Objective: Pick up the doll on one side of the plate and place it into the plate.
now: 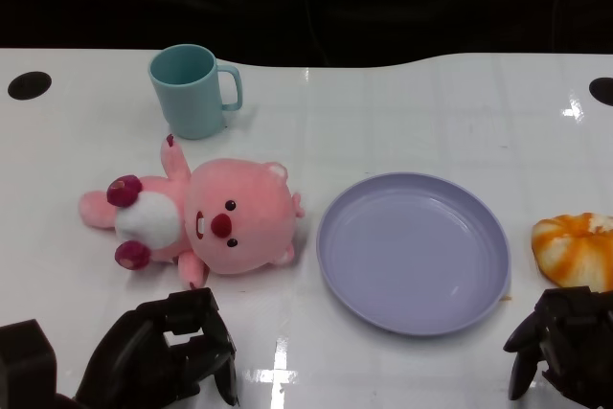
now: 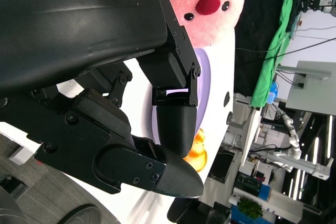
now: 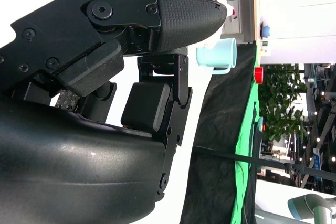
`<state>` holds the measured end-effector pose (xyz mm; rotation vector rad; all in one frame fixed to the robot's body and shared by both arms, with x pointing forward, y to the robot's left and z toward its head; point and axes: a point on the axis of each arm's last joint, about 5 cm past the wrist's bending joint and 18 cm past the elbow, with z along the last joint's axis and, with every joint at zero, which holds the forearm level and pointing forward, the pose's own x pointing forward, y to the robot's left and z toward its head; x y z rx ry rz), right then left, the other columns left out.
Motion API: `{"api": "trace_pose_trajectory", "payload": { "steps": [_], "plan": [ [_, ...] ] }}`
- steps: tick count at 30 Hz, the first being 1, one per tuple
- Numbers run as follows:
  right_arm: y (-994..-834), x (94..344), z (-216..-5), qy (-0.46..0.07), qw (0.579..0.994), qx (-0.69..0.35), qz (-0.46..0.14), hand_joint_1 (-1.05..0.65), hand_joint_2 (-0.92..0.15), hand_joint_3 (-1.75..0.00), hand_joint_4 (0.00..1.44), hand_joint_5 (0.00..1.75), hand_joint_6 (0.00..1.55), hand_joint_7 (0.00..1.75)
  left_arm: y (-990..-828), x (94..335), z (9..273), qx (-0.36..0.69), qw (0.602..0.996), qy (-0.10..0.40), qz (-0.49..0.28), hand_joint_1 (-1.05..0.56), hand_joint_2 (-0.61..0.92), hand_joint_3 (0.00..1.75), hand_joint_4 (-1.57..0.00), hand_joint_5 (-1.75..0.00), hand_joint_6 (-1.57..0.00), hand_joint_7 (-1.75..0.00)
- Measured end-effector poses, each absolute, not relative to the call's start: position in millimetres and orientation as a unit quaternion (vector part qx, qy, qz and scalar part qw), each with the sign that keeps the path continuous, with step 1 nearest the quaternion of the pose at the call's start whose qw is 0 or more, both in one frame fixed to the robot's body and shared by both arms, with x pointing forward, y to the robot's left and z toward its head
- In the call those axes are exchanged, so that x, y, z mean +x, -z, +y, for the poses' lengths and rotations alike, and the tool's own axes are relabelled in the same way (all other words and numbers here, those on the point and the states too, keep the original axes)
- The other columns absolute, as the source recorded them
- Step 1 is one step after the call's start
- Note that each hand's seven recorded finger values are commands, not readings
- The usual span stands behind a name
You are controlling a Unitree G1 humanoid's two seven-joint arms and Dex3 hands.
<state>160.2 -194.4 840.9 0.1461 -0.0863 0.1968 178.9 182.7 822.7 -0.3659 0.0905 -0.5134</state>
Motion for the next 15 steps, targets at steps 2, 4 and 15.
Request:
{"api": "trace_pose_trajectory", "payload": {
  "steps": [2, 4, 15],
  "plan": [
    [-840.9, 160.2, -194.4, -0.098, 0.992, 0.072, -0.043, -0.99, -0.7, -0.62, 1.33, 1.13, 1.34, 0.7, -822.6, 178.9, 182.9, -0.181, 0.95, 0.251, 0.045, -0.81, 0.76, 0.16, -0.92, -1.48, -0.99, -0.89],
    [-840.9, 160.2, -194.3, -0.098, 0.992, 0.072, -0.043, -0.99, -0.7, -0.62, 1.33, 1.13, 1.34, 0.71, -822.4, 178.8, 183.0, -0.184, 0.949, 0.251, 0.047, -0.79, 0.75, 0.16, -0.87, -1.46, -0.96, -0.83],
    [-841.1, 160.4, -193.7, -0.099, 0.992, 0.068, -0.042, -0.99, -0.7, -0.63, 1.33, 1.14, 1.35, 0.7, -825.0, 179.1, 190.1, -0.197, 0.949, 0.245, 0.033, -0.76, 0.76, 0.09, -0.78, -1.32, -1.11, -0.33]
  ]
}}
